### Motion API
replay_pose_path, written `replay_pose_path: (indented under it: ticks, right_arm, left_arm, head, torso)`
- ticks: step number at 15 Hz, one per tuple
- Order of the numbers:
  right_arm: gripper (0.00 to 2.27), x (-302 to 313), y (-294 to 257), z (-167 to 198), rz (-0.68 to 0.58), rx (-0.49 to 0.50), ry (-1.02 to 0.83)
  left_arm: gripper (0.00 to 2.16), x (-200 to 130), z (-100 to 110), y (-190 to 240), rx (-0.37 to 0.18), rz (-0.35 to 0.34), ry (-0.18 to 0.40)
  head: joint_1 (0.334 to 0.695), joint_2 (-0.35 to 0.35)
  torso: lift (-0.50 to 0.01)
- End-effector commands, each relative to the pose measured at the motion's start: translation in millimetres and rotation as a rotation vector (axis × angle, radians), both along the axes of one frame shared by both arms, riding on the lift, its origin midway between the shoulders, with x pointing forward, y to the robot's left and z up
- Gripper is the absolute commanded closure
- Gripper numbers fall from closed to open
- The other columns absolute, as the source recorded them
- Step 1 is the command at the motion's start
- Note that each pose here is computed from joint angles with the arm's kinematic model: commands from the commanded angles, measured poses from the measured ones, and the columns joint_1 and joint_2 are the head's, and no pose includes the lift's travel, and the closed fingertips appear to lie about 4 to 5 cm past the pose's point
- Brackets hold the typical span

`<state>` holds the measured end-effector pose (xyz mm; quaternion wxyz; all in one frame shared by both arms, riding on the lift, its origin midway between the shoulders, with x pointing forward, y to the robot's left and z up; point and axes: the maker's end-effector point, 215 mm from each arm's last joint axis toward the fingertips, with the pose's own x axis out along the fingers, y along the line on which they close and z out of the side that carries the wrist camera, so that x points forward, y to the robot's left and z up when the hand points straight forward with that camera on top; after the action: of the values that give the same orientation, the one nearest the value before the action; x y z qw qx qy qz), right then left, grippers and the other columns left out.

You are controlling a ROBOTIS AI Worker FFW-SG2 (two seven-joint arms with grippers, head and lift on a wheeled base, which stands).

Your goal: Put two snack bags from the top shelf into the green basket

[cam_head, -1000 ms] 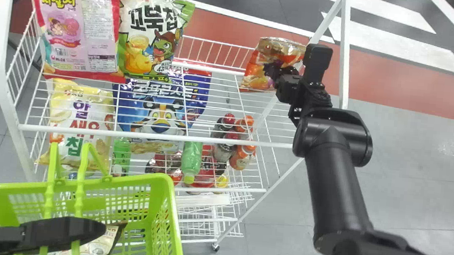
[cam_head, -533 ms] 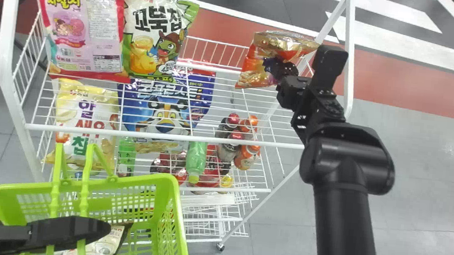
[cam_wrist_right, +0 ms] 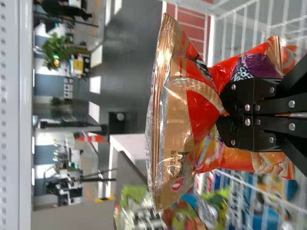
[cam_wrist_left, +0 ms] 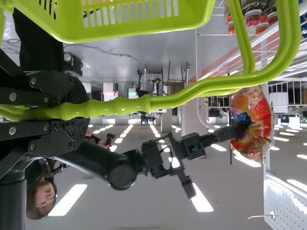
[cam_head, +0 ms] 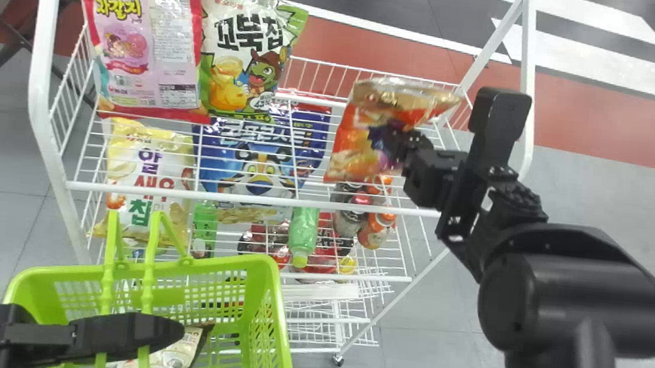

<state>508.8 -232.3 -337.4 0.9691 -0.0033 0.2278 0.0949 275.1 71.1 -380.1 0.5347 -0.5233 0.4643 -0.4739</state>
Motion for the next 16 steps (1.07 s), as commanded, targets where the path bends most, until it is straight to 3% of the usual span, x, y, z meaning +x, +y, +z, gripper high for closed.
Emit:
replay_pose_path:
  ticks: [1,6,10,15,16]
  right_arm:
    - [2.24,-35,37,-15,0.071,0.046,0.103]
    - [2.24,-102,117,-58,0.243,0.104,0.316]
    - [2.24,-143,180,-72,0.381,0.147,0.393]
    - [2.23,-184,211,-109,0.45,0.204,0.536]
    - [2.08,-192,214,-117,0.457,0.214,0.557]
  left_arm:
    - [2.14,-1,-1,0,0.0,-0.003,0.005]
    - [2.14,-1,-1,0,-0.006,-0.001,0.009]
    - [2.14,-1,-1,-1,-0.005,-0.005,0.009]
    - [2.14,0,0,-3,-0.01,-0.006,0.008]
    - [2.14,0,-1,-3,-0.012,-0.008,0.013]
  head:
    - [0.695,-0.258]
    - [0.695,-0.143]
    - [0.695,-0.034]
    - [0.695,0.065]
    - [0.695,0.076]
  torso:
    - [-0.001]
    - [-0.001]
    - [-0.001]
    - [-0.001]
    - [-0.001]
